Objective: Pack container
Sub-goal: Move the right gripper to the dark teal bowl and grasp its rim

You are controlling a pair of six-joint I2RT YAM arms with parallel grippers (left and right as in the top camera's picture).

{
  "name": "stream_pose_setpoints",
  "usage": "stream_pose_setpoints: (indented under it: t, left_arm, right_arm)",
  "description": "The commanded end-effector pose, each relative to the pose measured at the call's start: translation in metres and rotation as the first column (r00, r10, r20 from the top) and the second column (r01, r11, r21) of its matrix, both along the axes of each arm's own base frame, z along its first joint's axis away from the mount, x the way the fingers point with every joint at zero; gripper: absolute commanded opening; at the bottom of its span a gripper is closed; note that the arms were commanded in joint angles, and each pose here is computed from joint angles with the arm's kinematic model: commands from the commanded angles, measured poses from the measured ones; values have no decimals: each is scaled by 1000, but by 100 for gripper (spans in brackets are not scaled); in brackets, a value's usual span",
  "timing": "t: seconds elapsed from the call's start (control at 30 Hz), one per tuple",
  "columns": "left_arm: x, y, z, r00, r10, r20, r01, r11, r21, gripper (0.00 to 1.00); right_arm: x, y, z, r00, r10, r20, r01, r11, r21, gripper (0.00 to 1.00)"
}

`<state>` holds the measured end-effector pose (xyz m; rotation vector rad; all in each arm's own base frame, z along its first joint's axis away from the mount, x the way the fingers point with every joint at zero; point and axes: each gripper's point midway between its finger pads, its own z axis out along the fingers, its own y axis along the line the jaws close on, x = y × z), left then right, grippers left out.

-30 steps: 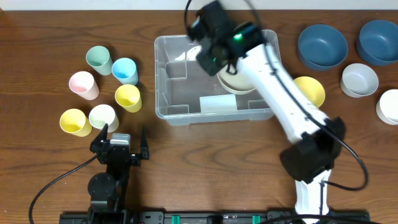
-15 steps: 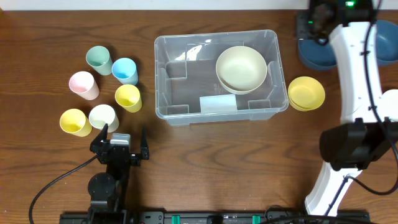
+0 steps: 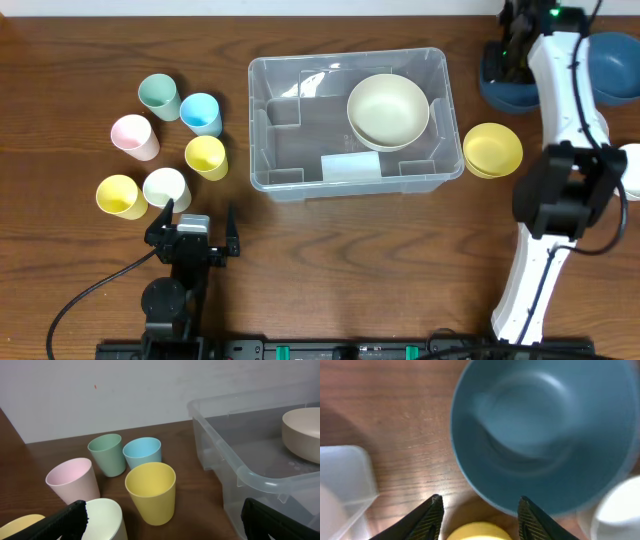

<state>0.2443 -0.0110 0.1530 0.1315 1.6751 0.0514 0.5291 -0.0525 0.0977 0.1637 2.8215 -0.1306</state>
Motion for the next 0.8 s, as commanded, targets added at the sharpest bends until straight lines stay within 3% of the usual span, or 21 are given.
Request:
stream_pose_setpoints:
  t: [0.0,0.17,0.5,0.67,0.77]
  left_arm:
    - [0,3,-16,999,19,-46,-19,1000,-7,98]
    - [0,3,-16,999,19,-46,-19,1000,-7,98]
    - [0,3,-16,999,19,-46,-19,1000,-7,98]
    - [0,3,-16,999,19,-45,-19,1000,-7,98]
    - [0,3,-16,999,19,-46,-19,1000,-7,98]
  right_arm:
    - [0,-3,-25,999,22,-45,-22,1000,-5,49]
    - [1,-4,-45,996,46,-74,-47,999,-8,45]
    - [0,-4,-60,994,52,-100,-53,999,-9,18]
    - [-2,-16,-58,993,29,-112,-37,997,-72,4]
    - [-4,-22,-54,994,6,-108,-16,996,-88,1]
